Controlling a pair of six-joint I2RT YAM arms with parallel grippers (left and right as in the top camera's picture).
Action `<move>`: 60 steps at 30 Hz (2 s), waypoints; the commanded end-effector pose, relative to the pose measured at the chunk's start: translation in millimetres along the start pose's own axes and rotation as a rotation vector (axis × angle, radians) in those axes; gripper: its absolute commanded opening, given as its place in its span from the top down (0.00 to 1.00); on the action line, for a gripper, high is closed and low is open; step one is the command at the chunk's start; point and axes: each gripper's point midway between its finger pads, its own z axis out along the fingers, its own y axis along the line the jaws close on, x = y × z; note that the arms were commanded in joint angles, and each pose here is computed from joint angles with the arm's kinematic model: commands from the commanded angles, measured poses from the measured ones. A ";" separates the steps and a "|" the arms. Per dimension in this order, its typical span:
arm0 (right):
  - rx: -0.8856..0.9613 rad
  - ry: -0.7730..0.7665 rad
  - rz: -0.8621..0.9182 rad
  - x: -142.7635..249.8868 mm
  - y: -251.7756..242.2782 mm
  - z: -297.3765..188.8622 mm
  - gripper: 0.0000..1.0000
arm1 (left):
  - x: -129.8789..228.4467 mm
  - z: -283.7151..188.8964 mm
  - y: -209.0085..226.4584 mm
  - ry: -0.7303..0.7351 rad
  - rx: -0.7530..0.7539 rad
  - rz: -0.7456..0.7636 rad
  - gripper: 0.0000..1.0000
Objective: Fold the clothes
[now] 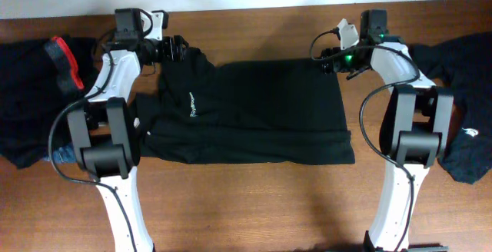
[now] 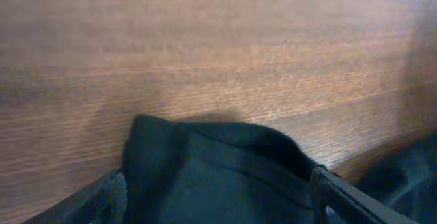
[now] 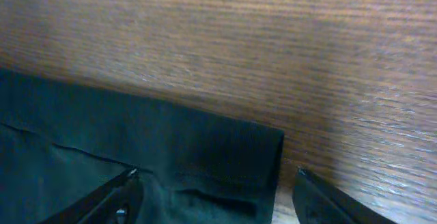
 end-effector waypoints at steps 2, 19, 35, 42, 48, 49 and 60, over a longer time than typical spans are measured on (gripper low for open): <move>-0.020 0.004 0.005 3.7 2.9 12.8 0.33 | 10.7 13.1 6.6 0.022 0.011 0.005 0.15; -0.013 -0.042 0.037 -7.9 0.8 12.5 0.96 | 9.1 13.1 6.5 0.016 0.011 0.008 0.15; -0.012 -0.022 0.046 -2.9 1.0 12.7 0.96 | 3.2 13.7 9.0 -0.008 -0.005 0.020 0.13; -0.013 -0.017 0.048 -1.9 1.1 12.7 0.96 | 6.2 14.2 24.8 0.002 -0.094 0.016 0.14; -0.013 -0.018 0.047 -2.0 1.1 12.7 0.96 | 25.6 19.3 21.5 0.071 -0.087 -0.017 0.20; -0.013 -0.018 0.047 -1.9 1.1 12.7 0.96 | 30.8 21.5 20.6 0.088 -0.086 -0.021 0.23; -0.015 0.001 0.056 2.8 1.5 12.6 0.96 | 13.0 24.4 13.7 0.042 -0.063 0.003 0.78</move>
